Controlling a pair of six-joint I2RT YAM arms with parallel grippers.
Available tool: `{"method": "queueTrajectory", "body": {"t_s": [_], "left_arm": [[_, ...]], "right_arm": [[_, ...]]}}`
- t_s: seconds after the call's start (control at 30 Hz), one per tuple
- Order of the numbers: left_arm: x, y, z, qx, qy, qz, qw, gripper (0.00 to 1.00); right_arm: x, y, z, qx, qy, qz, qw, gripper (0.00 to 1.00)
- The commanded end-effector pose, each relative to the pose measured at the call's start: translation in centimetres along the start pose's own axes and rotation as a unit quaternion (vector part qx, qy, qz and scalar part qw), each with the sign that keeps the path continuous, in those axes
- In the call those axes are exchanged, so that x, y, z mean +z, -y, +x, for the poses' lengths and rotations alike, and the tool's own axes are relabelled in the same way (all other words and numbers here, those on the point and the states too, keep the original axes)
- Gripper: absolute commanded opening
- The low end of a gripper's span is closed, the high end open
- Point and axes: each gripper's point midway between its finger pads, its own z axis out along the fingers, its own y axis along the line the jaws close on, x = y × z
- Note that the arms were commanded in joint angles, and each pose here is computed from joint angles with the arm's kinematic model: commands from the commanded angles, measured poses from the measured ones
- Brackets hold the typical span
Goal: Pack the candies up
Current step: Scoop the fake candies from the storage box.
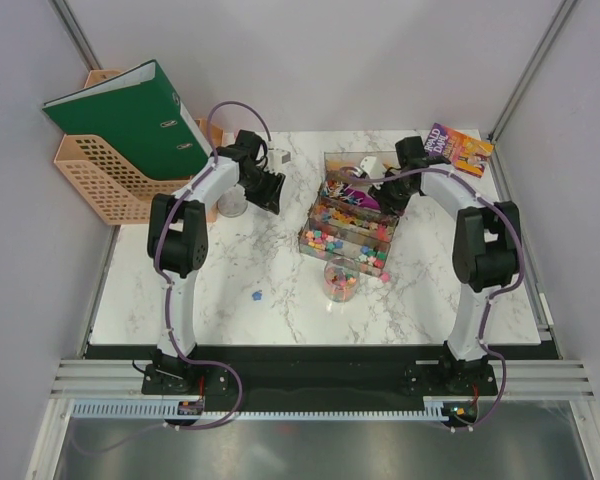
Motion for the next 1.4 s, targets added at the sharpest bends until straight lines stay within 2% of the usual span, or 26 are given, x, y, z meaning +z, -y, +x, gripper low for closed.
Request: {"method": "queueTrajectory", "body": {"t_s": [0.0,0.17,0.37,0.53,0.57,0.8,0.97,1.0,1.03,1.2,1.27,1.37], "left_arm": [[-1.3,0.2,-1.7,0.007,0.024,-0.001,1.0,0.48],[-1.5,0.4,-2.2,0.005,0.031,0.002,1.0,0.48],[-1.6,0.0,-2.5,0.009,0.033,-0.007,0.999,0.48],[-1.7,0.0,-2.1,0.008,0.029,-0.012,0.999,0.48],[-1.7,0.0,-2.0,0.01,0.028,-0.013,0.999,0.48],[-1.6,0.1,-1.4,0.018,0.019,-0.016,1.0,0.48],[-1.3,0.4,-1.4,0.03,0.016,-0.021,0.999,0.48],[-1.2,0.4,-1.3,0.031,0.014,-0.022,0.999,0.48],[-1.2,0.5,-1.3,0.034,0.013,-0.022,0.999,0.48],[-0.6,1.1,-0.4,0.036,-0.001,-0.02,0.999,0.48],[-0.4,1.2,-0.2,0.037,-0.005,-0.019,0.999,0.48],[-0.3,1.5,0.0,0.041,-0.007,-0.019,0.999,0.48]], "right_arm": [[-2.1,-1.1,-2.2,0.023,0.05,0.036,0.998,0.0],[-2.9,-1.3,-2.7,0.025,0.085,0.067,0.994,0.0],[-2.9,-2.7,-2.7,0.032,0.107,0.051,0.992,0.0],[-1.4,-4.3,-1.6,0.053,0.128,0.048,0.989,0.0],[-1.6,-4.0,-2.1,0.049,0.146,0.06,0.986,0.0],[-0.6,-4.3,-2.5,0.075,0.173,0.053,0.981,0.0],[0.5,-4.6,-1.8,0.092,0.149,0.027,0.984,0.01],[0.5,-4.5,-2.2,0.089,0.15,0.021,0.984,0.14],[0.8,-4.9,-2.1,0.089,0.147,0.008,0.985,0.2],[1.7,-5.1,-2.1,0.091,0.143,-0.008,0.985,0.32],[1.7,-4.9,-2.4,0.093,0.146,-0.008,0.985,0.32],[1.8,-4.7,-2.8,0.093,0.148,-0.01,0.985,0.38]]}}
